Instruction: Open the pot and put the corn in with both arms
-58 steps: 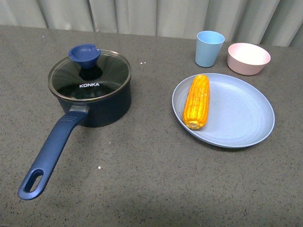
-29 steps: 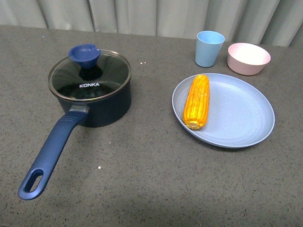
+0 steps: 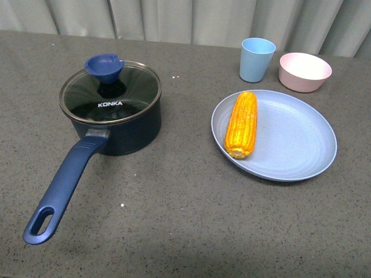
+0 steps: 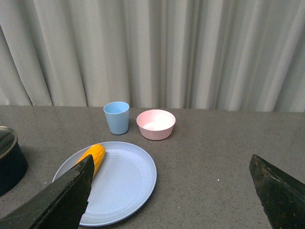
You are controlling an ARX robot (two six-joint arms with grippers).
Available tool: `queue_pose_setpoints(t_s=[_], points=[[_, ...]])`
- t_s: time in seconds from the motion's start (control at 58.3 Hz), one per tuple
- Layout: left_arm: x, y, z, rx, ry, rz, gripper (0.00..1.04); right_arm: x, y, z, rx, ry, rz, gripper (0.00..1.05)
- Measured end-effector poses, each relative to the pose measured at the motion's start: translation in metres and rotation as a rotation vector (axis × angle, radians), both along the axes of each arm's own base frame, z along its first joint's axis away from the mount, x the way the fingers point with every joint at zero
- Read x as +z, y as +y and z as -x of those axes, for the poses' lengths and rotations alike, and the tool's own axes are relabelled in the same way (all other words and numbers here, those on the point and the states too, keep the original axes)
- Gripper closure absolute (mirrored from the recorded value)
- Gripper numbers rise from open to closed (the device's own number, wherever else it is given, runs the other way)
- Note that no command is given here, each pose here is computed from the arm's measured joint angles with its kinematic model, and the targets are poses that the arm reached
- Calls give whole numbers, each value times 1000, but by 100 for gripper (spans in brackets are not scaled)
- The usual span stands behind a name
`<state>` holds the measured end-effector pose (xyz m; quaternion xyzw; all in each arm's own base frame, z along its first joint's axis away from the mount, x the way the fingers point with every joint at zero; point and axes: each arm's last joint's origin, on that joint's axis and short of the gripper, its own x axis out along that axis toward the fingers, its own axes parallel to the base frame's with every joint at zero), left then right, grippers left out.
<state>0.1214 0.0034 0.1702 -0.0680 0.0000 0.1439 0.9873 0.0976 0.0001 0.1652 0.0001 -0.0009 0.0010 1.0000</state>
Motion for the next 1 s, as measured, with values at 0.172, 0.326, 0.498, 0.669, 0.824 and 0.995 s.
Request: queue_pose_setpoints(t_s=[0.172,0.326,0.498,0.669,0.824,0.995], points=[[4,-4,-45,-67,-10,52,7,0,0,0,0,0,0,9],[-8,-13,-99,-127,46,74,7,0,0,0,0,0,0,9],[-34,-25,-153,-169,115,56,7,0,0,0,0,0,0,9],[-47,-36,-191,-228,142,48,7,0,0,0,0,0,0,9],[-51,-57,-224,-303,135,37,7,0,0,0,0,0,0,9],[-64,-77,-239,-367,152,16,7,0,0,0,0,0,0,9]])
